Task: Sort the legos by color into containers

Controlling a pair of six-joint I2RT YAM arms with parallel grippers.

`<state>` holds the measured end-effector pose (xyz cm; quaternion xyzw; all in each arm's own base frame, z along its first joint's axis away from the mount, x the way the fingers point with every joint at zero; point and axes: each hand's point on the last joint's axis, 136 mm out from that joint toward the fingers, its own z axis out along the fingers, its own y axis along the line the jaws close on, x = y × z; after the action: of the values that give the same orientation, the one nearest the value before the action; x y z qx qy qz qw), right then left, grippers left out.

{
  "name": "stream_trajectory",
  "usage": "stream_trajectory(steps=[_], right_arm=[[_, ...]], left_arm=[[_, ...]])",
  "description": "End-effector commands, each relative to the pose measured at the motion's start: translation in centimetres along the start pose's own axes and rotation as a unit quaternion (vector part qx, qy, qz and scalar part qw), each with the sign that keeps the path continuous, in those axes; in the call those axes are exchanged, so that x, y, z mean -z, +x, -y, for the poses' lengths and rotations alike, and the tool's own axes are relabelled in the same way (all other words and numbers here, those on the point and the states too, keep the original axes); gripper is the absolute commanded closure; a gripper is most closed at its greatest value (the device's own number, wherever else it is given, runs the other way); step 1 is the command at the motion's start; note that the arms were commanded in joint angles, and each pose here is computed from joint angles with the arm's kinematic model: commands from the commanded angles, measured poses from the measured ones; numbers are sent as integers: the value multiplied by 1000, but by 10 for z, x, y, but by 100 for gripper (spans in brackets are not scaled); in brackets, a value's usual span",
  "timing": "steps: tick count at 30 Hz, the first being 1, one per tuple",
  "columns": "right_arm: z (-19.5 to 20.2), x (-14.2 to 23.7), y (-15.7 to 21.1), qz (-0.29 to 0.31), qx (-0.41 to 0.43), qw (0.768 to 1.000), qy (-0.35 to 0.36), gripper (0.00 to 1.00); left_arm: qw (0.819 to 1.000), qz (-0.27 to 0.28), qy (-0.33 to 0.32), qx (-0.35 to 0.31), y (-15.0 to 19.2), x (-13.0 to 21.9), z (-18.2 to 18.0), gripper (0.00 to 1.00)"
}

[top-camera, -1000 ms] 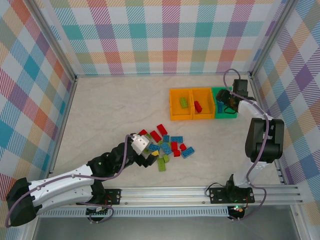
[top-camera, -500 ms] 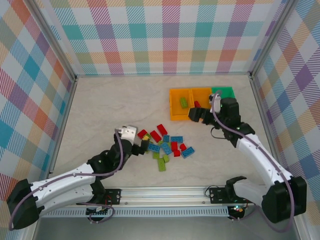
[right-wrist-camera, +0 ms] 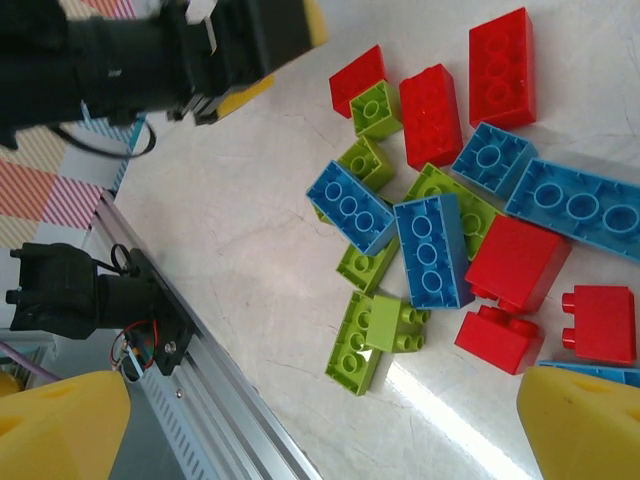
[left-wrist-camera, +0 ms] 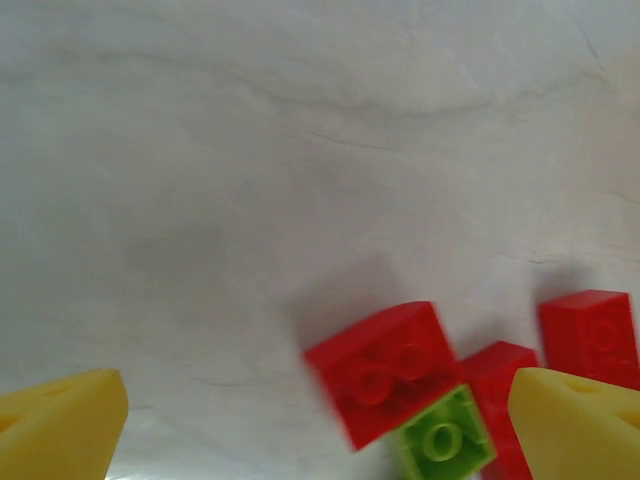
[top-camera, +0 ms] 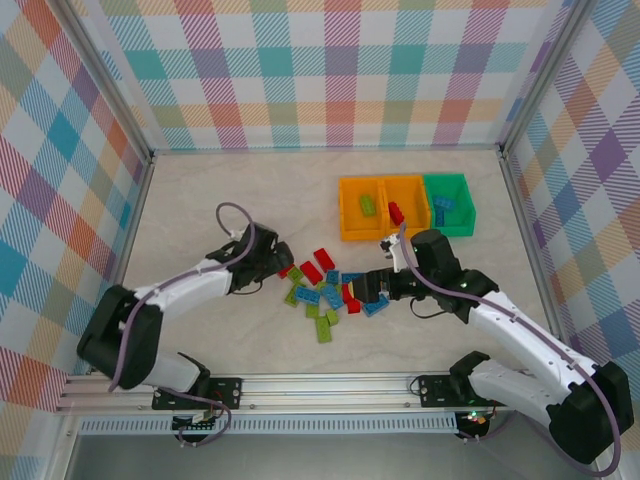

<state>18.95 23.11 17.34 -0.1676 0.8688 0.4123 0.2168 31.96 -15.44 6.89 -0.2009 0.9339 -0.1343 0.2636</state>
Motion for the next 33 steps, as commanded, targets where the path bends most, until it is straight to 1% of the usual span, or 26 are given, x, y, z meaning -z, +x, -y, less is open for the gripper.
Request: stream_trajectory(steps=[1, 2, 4, 6, 8, 10, 12, 16, 18, 21, 23, 25, 28, 30, 33], right_arm=[[-4, 0, 10, -14, 3, 1000, -13, 0], [-3, 0, 11, -14, 3, 1000, -12, 0], [-2, 0, 11, -13, 4, 1000, -9, 0], [-2, 0, 11, -10, 7, 1000, -9, 0], [-2, 0, 10, -5, 11, 1000, -11, 0], [-4, 0, 8, 0, 15, 1000, -14, 0], [-6, 1, 5, 4, 17, 1000, -17, 0], [-6, 2, 4, 8, 15, 1000, -16, 0], [-3, 1, 5, 9, 12, 1000, -12, 0], [0, 0, 6, 11, 9, 1000, -6, 0], [1, 0, 5, 13, 7, 1000, -5, 0], [0, 0, 4, 17, 6, 1000, -6, 0], [-1, 3, 4, 21, 5, 1000, -5, 0], [0, 5, 3, 27, 2, 1000, 1, 0], [3, 14, -5, 59, 2, 998, 21, 0]], left_arm=[[997, -52, 38, 47, 9, -9, 23, 2], [997, -55, 27, 54, 8, -12, 23, 3], [995, -65, -27, 64, 9, -15, 11, 3], [991, -88, -79, 63, 13, -20, 1, 3], [988, -118, -79, 52, 23, -29, 4, 3], [986, -142, -71, 60, 34, -39, 6, 4], [983, -150, -83, 67, 39, -44, 2, 10], [980, -149, -110, 70, 43, -46, -10, 22], [981, -147, -109, 70, 44, -45, -13, 33], [982, -142, -103, 73, 44, -42, -14, 46], [983, -141, -94, 74, 43, -40, -12, 52], [984, -140, -83, 76, 42, -37, -8, 54], [987, -134, -50, 78, 37, -29, 4, 58], [989, -121, -16, 78, 29, -17, 17, 58], [993, -87, 38, 74, 15, 8, 43, 58]])
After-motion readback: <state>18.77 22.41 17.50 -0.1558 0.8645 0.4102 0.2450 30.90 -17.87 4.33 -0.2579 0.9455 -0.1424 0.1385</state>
